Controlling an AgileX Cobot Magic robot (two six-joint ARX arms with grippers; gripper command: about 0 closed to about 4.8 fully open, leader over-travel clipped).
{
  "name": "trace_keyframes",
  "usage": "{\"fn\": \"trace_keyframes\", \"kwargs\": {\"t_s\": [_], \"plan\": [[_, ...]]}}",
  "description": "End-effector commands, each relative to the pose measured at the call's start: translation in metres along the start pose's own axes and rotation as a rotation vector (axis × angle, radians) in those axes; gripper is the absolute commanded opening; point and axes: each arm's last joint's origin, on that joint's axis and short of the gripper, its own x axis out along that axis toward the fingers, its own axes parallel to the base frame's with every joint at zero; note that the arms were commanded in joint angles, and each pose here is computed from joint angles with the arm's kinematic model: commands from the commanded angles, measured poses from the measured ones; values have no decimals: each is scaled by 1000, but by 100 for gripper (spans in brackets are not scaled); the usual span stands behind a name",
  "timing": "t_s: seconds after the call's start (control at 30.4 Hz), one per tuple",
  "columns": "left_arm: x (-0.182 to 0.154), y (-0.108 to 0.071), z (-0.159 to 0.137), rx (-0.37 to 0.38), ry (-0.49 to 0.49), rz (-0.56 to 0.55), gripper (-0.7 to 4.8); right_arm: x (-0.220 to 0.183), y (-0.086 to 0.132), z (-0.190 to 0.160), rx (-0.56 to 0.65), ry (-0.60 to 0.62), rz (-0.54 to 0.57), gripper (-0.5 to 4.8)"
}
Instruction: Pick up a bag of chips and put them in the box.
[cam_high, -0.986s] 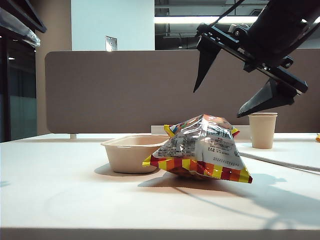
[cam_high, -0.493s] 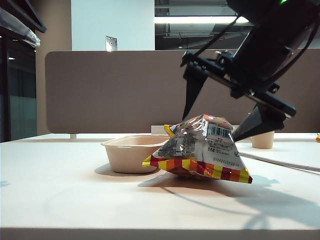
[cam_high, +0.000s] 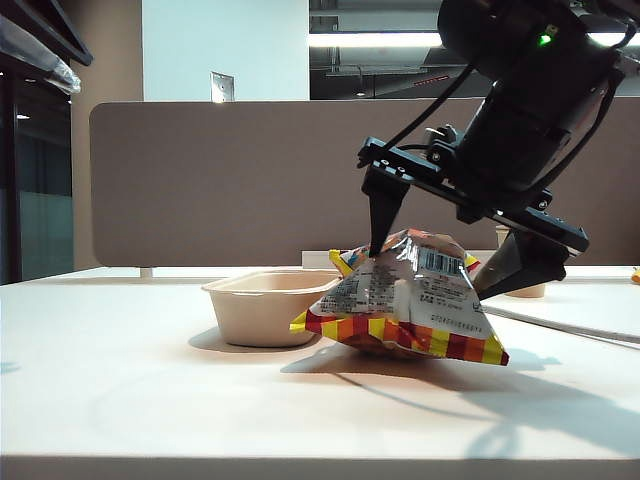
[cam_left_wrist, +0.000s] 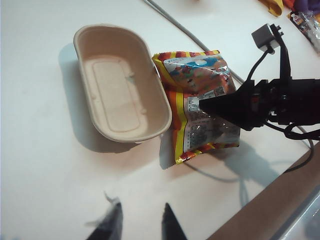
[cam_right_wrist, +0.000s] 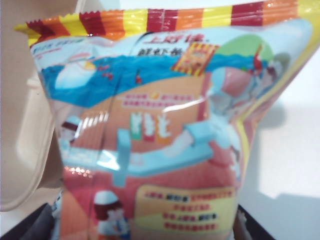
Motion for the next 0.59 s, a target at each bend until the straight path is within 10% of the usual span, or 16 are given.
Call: {"fn": "trace_keyframes", "kwargs": {"t_s": [0.03, 0.59], "plan": [[-1, -1, 2, 14, -15, -3, 103, 0, 1, 2, -3, -23, -6, 479], [-1, -1, 2, 39, -15, 4, 103, 3, 1, 2, -33, -40, -24, 459]]}}
